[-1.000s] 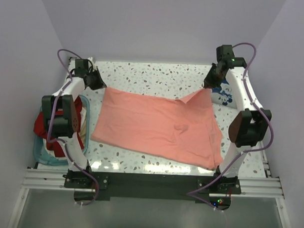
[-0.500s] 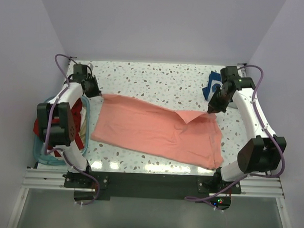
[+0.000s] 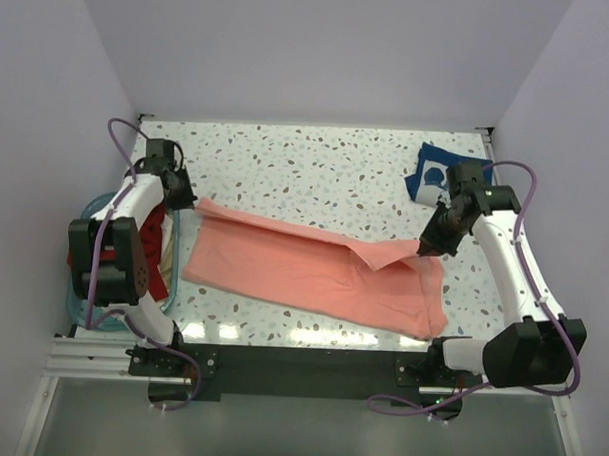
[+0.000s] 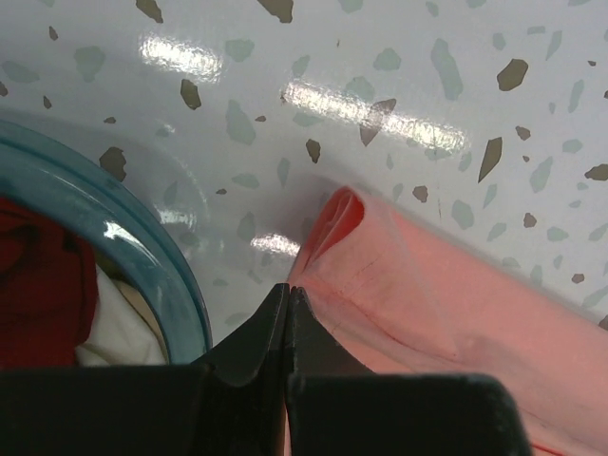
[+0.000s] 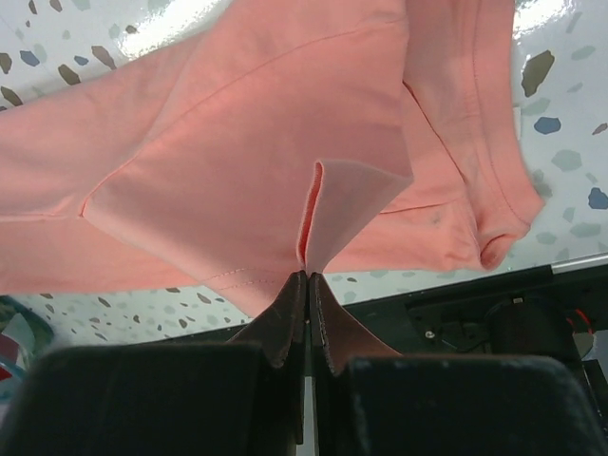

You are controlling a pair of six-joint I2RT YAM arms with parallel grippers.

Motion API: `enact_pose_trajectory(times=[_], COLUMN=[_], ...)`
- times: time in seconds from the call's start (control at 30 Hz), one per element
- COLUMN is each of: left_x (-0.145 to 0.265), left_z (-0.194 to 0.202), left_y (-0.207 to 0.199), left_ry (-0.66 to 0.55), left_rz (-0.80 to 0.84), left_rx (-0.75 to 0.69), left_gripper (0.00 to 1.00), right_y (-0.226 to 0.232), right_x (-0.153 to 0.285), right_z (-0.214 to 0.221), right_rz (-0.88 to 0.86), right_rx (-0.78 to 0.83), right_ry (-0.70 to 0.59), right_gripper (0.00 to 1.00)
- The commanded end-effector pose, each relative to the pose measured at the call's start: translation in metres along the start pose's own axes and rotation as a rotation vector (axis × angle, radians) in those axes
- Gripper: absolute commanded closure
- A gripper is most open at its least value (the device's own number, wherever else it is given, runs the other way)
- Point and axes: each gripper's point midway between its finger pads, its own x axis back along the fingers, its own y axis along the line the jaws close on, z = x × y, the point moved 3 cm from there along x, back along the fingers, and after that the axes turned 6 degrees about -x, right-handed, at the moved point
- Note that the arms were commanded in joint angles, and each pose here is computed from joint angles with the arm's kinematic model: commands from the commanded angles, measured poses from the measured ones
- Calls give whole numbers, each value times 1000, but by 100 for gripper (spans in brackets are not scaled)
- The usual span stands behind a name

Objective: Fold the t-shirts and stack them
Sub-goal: Fold the tshirt

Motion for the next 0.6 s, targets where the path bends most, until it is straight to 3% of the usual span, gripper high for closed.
enact_pose_trajectory(times=[0.0, 0.33, 0.43, 0.47, 0.5, 0.57], left_x=[14, 25, 31, 33, 36, 41], left_z=[-5, 5, 0, -2, -6, -15], left_y=[10, 14, 11, 9, 8, 0], left_ry=[-35, -32, -58, -68, -85, -115], left_rz=[-41, -63, -50, -45, -39, 1], left_rx=[-18, -7, 6, 4, 9, 4], left_gripper=[100, 100, 68, 53, 49, 44], right_y=[-6, -20, -26, -30, -33, -37], right_x=[5, -14, -22, -25, -26, -21], right_z=[15, 54, 70, 79, 83, 87], right_rz=[-3, 33, 67, 85, 94, 103], right_rx=[-12, 16, 41, 59, 60, 73], right_ry=[27, 97, 130, 151, 158, 153], right_gripper=[100, 100, 100, 95, 77, 64])
